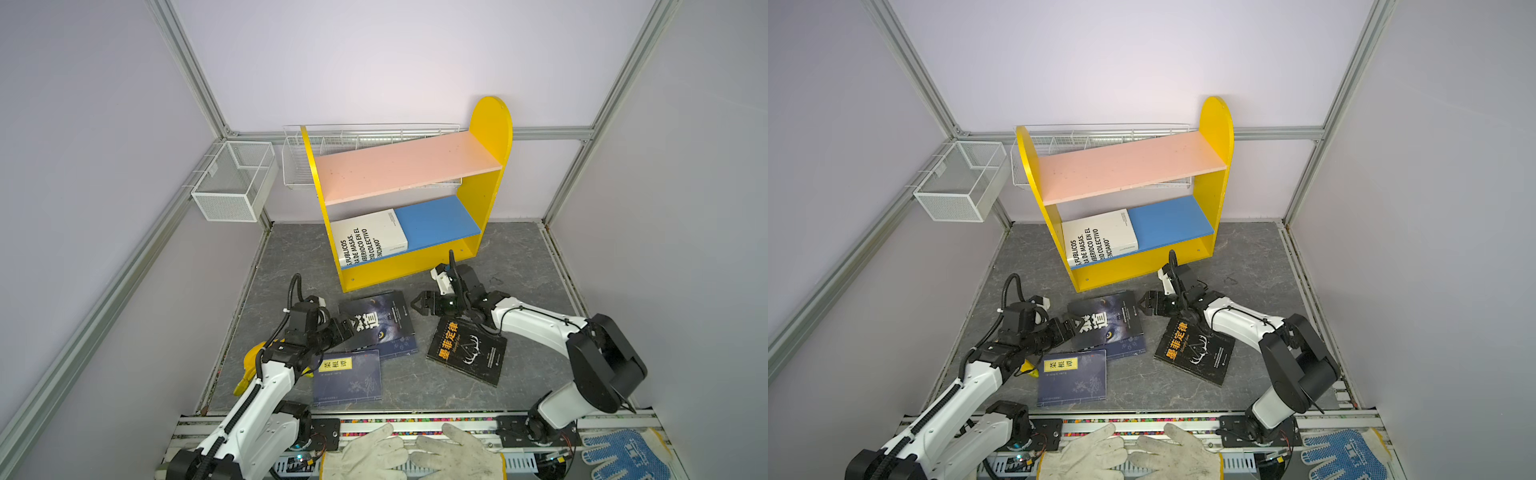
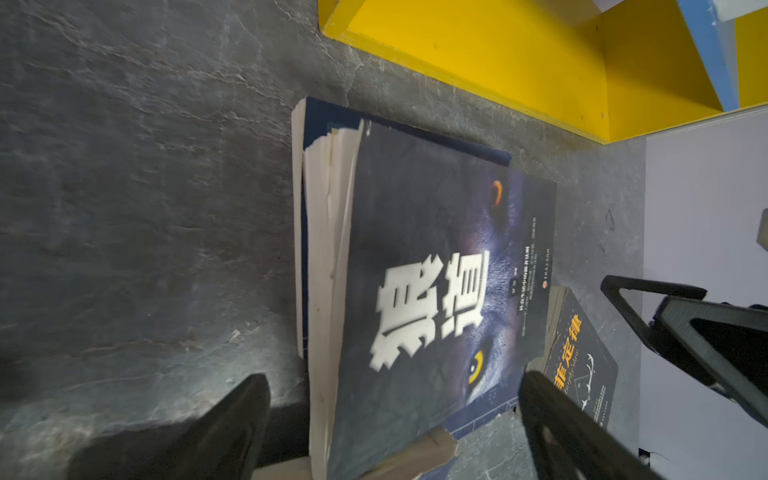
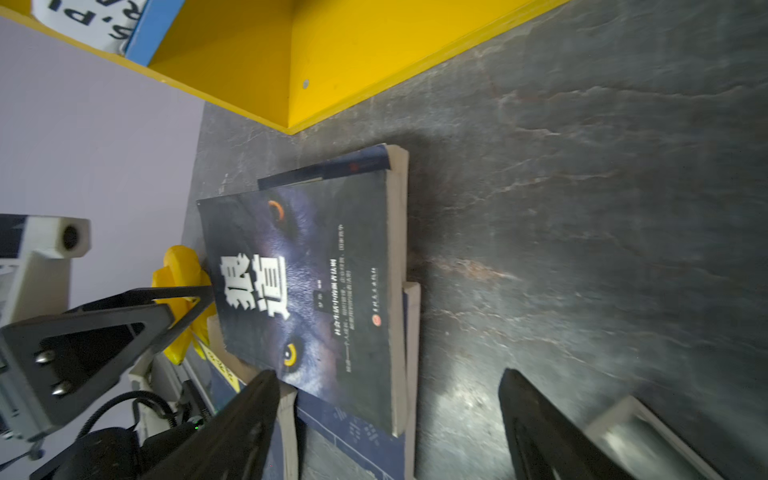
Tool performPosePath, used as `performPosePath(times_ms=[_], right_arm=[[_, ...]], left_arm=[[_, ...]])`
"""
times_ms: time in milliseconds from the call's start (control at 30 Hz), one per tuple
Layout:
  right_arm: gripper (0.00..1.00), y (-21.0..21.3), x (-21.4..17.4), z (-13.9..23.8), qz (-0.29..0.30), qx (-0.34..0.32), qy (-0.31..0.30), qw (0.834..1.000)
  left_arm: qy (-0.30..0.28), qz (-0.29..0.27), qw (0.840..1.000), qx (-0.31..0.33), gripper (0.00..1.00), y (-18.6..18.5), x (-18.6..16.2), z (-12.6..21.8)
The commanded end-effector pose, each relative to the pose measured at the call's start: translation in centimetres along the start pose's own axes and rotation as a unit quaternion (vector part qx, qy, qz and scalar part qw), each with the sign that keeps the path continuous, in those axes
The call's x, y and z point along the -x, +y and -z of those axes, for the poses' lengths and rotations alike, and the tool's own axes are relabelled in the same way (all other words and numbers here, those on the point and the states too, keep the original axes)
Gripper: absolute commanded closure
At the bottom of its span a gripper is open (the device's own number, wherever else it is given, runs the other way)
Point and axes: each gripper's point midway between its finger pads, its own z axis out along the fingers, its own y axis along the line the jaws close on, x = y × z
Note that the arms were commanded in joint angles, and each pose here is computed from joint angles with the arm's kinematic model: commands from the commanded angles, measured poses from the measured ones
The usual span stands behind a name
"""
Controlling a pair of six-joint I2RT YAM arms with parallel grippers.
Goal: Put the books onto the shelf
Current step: 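Open the right gripper and reach both grippers toward the dark wolf-cover book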
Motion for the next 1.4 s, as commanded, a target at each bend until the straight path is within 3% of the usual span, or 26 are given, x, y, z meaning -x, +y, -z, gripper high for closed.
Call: performPosePath(times_ms=[0,333,533,733,967,1367], right_arm=[[0.15,0.8,-0.6,-2.0,-0.027,0.039,0.012,0.999],[0.22,-1.0,-2.4,-5.4,-0.042,0.016,0.05,0.998],[0.24,-0.7,-2.8,-6.5,-0.05,0.037,0.06,0.996],[0.26,1.1,-2.0,-6.4,-0.049,0.084,0.055,0.994],[0.31,1.4,-0.6,-5.1,-0.058,0.097,0.036,0.993],[0.67,1.6,1.5,-1.9,-0.062,0.094,0.008,0.994]], left_arm=[[-0.016,-0.004,1.0,-0.022,0.06,-0.8,0.8,-0.9],[-0.02,-0.01,0.998,-0.055,0.08,-1.8,1.7,-3.7],[-0.029,-0.026,0.997,-0.068,0.11,-3.7,2.5,-3.8],[-0.032,-0.043,0.995,-0.079,0.1,-6.1,2.9,-3.2],[-0.026,-0.034,0.996,-0.077,0.1,-6.1,2.7,-4.3],[-0.02,-0.048,0.995,-0.083,0.11,-8.3,3.6,-6.1]])
